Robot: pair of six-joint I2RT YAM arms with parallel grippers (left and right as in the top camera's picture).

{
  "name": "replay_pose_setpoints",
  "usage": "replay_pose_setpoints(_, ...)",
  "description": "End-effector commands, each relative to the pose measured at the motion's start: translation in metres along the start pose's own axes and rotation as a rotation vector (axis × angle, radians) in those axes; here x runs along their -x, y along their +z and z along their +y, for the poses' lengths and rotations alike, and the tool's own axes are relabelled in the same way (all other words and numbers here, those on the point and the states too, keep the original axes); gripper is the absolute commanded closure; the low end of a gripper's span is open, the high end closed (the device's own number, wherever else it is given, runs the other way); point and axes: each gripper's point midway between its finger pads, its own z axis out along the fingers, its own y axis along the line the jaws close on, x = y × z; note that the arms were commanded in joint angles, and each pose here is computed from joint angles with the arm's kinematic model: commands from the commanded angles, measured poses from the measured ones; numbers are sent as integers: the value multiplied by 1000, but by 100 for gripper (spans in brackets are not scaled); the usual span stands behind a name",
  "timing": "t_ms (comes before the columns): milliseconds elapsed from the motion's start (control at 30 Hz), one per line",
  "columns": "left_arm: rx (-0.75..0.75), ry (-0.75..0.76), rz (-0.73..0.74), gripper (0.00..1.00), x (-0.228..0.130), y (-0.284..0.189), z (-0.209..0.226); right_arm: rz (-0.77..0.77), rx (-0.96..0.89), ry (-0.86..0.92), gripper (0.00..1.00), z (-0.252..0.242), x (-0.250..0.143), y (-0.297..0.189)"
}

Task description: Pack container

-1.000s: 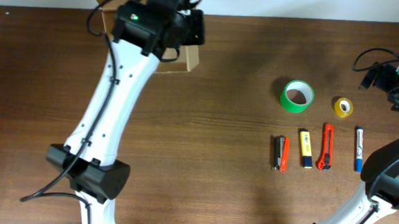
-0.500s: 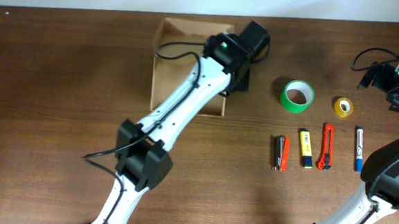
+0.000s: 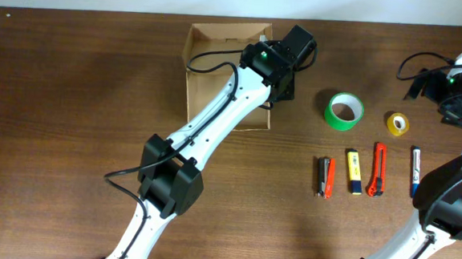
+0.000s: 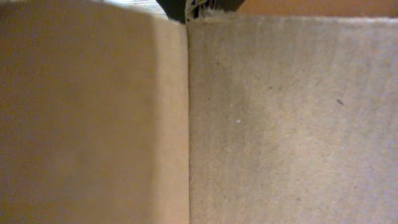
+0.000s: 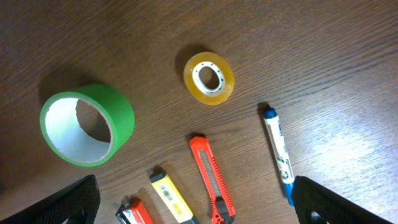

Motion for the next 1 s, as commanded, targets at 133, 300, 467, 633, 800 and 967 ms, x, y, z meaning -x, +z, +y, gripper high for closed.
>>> replay_pose_setpoints(133,-8,2,130,98,-29,29,-5,-18,-4,-17,1,9,1,-6)
replay_pose_setpoints(300,-6,5,166,99,-37,28,-3,-20,-22,-21,1,8,1,-6)
replay_pose_setpoints(467,-17,5,189,98,-41,28,-5,-20,-22,-21,1,8,1,-6)
replay_pose_setpoints(633,3,13,214,99,-48,30,0,-20,-22,-21,1,8,1,-6)
replay_pose_setpoints(800,24,23,279,98,-63,39,5,-19,-22,-21,1,8,1,-6)
replay_pose_setpoints(967,42,46,334,98,-76,46,9,-19,-22,-21,1,8,1,-6)
